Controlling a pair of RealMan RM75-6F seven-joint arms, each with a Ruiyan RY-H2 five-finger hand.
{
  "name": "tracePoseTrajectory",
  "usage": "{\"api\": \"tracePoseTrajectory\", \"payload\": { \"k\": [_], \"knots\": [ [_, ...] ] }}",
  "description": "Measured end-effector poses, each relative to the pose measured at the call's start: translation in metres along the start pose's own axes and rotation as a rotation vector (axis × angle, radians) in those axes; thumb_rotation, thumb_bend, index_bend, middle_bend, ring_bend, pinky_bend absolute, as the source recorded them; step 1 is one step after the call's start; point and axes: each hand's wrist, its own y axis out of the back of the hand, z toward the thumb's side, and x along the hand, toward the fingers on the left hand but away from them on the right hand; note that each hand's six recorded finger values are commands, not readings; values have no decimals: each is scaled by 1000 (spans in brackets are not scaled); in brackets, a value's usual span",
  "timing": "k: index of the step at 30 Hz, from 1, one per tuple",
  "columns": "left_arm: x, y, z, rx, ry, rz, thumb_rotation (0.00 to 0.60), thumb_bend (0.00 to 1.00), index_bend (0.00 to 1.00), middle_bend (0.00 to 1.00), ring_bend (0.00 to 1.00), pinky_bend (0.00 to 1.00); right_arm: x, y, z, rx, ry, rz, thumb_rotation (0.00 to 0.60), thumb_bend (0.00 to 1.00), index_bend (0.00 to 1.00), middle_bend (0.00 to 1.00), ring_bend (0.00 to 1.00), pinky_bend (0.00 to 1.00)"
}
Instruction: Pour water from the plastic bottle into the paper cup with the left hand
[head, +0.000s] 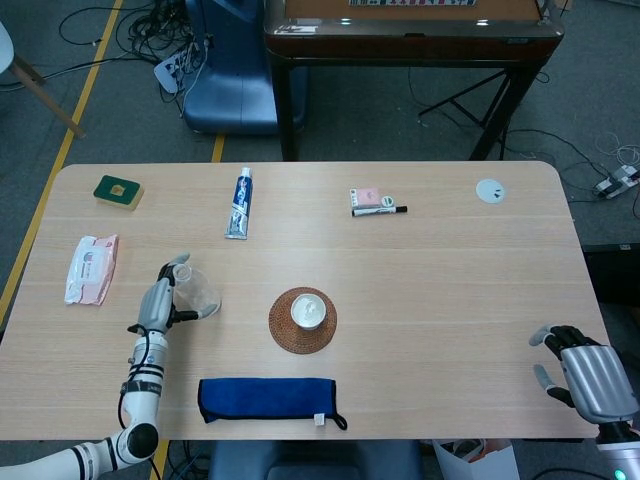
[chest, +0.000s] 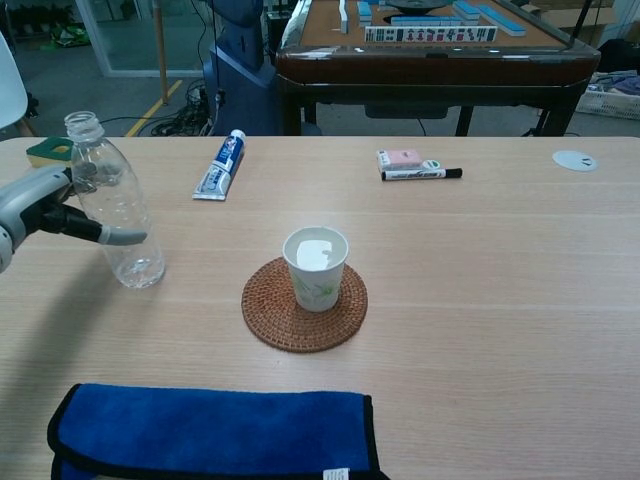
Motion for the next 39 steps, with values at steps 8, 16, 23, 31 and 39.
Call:
{"api": "tracePoseTrajectory", "payload": {
  "k": [8,16,23,31,39],
  "knots": [
    [1,2,-5,16,28,-19,600,60,0,0,0,153,0,1,-1,-2,-2,-3,600,347,428,354,307,571],
    [0,8,-5,5,39,-22,600,58,0,0,0,142,0,-1,0,1,0,2,600,348,428,354,307,571],
    [-1,15,-8,7,51,-16,600,54,0,0,0,122,0,-1,0,2,-1,3,600,348,428,354,307,571],
    [-3,25,-14,15,64,-16,600,53,0,0,0,102,0,-1,0,1,0,3,600,348,428,355,307,571],
    [-10,39,-17,28,68,-24,600,53,0,0,0,97,-1,-4,0,3,-2,10,600,348,428,354,307,571]
  ]
}}
